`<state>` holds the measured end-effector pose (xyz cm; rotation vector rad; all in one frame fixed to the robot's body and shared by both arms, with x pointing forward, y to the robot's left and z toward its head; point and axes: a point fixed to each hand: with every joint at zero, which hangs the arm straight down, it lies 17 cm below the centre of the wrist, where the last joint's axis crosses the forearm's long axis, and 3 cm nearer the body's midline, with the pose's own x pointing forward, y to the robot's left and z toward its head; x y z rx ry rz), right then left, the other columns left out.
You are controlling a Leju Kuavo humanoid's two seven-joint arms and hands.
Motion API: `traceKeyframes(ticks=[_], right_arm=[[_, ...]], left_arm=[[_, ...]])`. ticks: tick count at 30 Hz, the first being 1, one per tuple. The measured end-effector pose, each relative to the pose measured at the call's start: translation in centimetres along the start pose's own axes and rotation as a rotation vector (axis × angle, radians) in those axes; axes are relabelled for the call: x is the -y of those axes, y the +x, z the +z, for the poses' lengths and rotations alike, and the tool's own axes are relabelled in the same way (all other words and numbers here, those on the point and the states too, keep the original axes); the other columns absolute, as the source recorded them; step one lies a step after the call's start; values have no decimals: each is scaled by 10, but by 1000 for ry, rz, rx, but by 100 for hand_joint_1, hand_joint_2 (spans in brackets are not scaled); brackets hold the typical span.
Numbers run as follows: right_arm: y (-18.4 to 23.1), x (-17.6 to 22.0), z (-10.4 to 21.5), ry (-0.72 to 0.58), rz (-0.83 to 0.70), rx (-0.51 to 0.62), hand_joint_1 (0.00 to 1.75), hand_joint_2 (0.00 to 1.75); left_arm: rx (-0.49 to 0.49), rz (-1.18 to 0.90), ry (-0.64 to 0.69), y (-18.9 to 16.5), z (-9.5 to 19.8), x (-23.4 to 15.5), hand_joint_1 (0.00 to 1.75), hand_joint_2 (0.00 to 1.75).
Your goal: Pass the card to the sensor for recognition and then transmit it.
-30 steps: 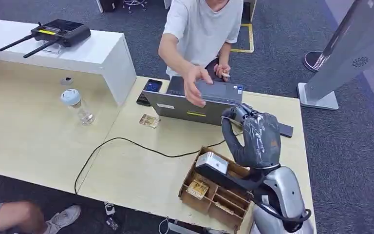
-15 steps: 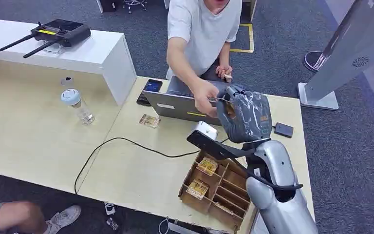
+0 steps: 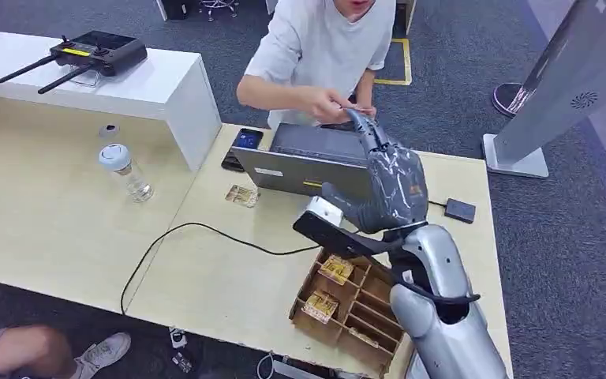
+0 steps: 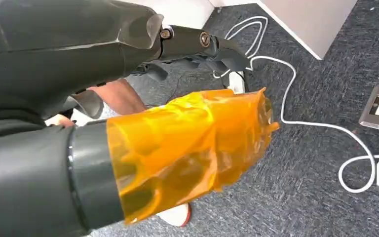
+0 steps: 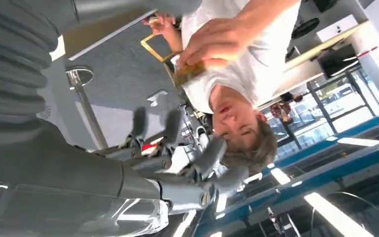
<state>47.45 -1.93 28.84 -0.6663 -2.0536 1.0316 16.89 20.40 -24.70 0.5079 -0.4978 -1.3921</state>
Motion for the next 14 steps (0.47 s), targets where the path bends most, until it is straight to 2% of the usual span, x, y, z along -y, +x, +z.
traceKeyframes(ticks=[7, 14], right_arm=[[18, 9, 9, -37, -69, 40, 0, 0], [37, 18, 35, -95, -209, 75, 0, 0]], left_arm=[[-11, 19, 7, -2, 0, 0, 0, 0], [-38, 57, 20, -7, 3, 2, 0, 0]])
